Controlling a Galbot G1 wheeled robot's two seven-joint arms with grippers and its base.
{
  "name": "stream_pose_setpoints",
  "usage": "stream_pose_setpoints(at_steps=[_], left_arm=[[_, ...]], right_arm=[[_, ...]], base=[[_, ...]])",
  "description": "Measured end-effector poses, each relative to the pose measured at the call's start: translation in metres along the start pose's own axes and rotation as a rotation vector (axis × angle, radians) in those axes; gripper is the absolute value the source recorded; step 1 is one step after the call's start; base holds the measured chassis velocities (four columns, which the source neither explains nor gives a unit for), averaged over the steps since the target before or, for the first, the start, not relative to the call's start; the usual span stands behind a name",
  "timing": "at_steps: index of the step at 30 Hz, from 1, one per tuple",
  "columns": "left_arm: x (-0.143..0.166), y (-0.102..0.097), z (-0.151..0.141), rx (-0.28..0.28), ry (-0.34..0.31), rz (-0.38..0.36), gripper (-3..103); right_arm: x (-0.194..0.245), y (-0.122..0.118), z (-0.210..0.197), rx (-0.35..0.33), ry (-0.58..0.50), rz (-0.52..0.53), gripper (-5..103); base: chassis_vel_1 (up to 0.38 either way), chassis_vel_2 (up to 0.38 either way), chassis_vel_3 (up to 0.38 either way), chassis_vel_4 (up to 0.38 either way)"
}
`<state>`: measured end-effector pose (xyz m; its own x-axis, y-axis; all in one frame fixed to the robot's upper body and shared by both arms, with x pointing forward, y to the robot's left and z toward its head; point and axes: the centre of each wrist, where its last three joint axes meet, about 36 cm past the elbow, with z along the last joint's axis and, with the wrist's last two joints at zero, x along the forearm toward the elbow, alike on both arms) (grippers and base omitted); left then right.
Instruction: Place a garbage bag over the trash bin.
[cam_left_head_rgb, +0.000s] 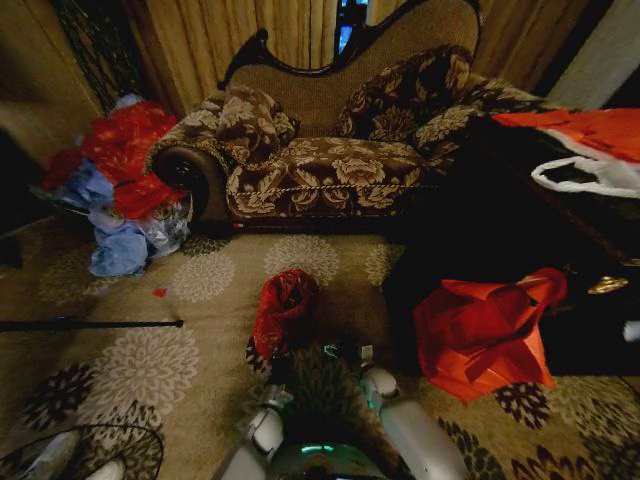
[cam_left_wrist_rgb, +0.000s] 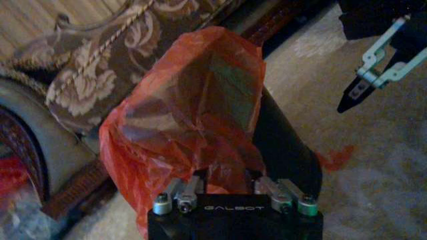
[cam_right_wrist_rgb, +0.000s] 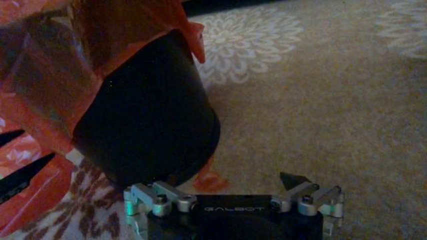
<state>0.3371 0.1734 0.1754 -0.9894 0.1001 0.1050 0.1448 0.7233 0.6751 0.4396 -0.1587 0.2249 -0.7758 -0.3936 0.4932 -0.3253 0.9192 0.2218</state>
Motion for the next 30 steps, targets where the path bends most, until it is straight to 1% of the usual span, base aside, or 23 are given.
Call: stream_pose_setpoints(at_steps=[2,4,5,6,8,11,12,15,17,19,20,22,26,27,29,30], left_arm=[[0.000,0.001,0.002,-0.037,-0.019,0.004,47],[0.000,0.001,0.003,-0.044,-0.025,0.007,47],[0.001,0.001,0.004,-0.064,-0.040,0.021,58],[0.004,0.000,0.006,-0.073,-0.045,0.035,64],[0.006,0.000,0.007,-0.077,-0.046,0.044,64],[0.012,-0.003,0.010,-0.073,-0.032,0.065,80],[0.012,-0.003,0.010,-0.073,-0.032,0.065,80],[0.007,-0.009,0.015,-0.057,0.000,0.064,96],[0.004,-0.011,0.016,-0.052,0.006,0.063,96],[-0.007,-0.017,0.015,-0.038,0.017,0.061,100],[-0.007,-0.017,0.015,-0.038,0.017,0.061,100],[-0.018,-0.022,0.012,-0.028,0.017,0.059,100],[-0.026,-0.023,0.010,-0.024,0.019,0.051,100],[-0.029,-0.022,0.009,-0.023,0.025,0.043,102],[-0.031,-0.022,0.008,-0.022,0.030,0.037,102],[-0.035,-0.021,0.007,-0.021,0.039,0.027,98]], right_arm=[[0.000,0.000,0.001,0.001,0.001,0.000,100],[0.000,0.000,0.001,0.001,0.001,0.000,100],[0.000,0.000,0.001,0.001,0.001,0.000,100],[0.000,0.000,0.001,0.002,0.001,0.000,100],[0.000,0.000,0.000,0.002,0.001,0.000,100],[-0.002,0.001,-0.001,0.001,-0.001,-0.001,100],[-0.002,0.001,-0.001,0.001,-0.001,-0.001,100],[-0.003,0.001,-0.002,0.001,-0.001,-0.002,100],[-0.003,0.001,-0.002,0.001,-0.001,-0.002,100],[-0.003,0.002,-0.001,0.002,0.001,-0.003,100],[-0.003,0.002,-0.001,0.002,0.001,-0.003,100],[-0.003,0.001,0.000,0.004,0.003,-0.003,100],[-0.002,0.001,0.000,0.006,0.003,-0.002,100],[-0.002,0.001,0.000,0.006,0.004,-0.002,100],[-0.002,0.001,0.000,0.006,0.004,-0.002,100],[-0.002,0.000,0.000,0.007,0.004,0.000,100]], base=[[0.000,0.000,0.000,0.000],[0.000,0.000,0.000,0.000],[0.000,0.000,0.000,0.000],[0.000,0.000,0.000,0.000],[0.000,0.000,0.000,0.000],[0.000,0.000,0.000,0.000],[0.000,0.000,0.000,0.000],[0.000,0.000,0.000,0.000],[0.000,0.000,0.000,0.000],[0.000,0.000,0.000,0.000],[0.000,0.000,0.000,0.000],[0.000,0.000,0.000,0.000],[0.000,0.000,0.000,0.000],[0.000,0.000,0.000,0.000],[0.000,0.000,0.000,0.000],[0.000,0.000,0.000,0.000]])
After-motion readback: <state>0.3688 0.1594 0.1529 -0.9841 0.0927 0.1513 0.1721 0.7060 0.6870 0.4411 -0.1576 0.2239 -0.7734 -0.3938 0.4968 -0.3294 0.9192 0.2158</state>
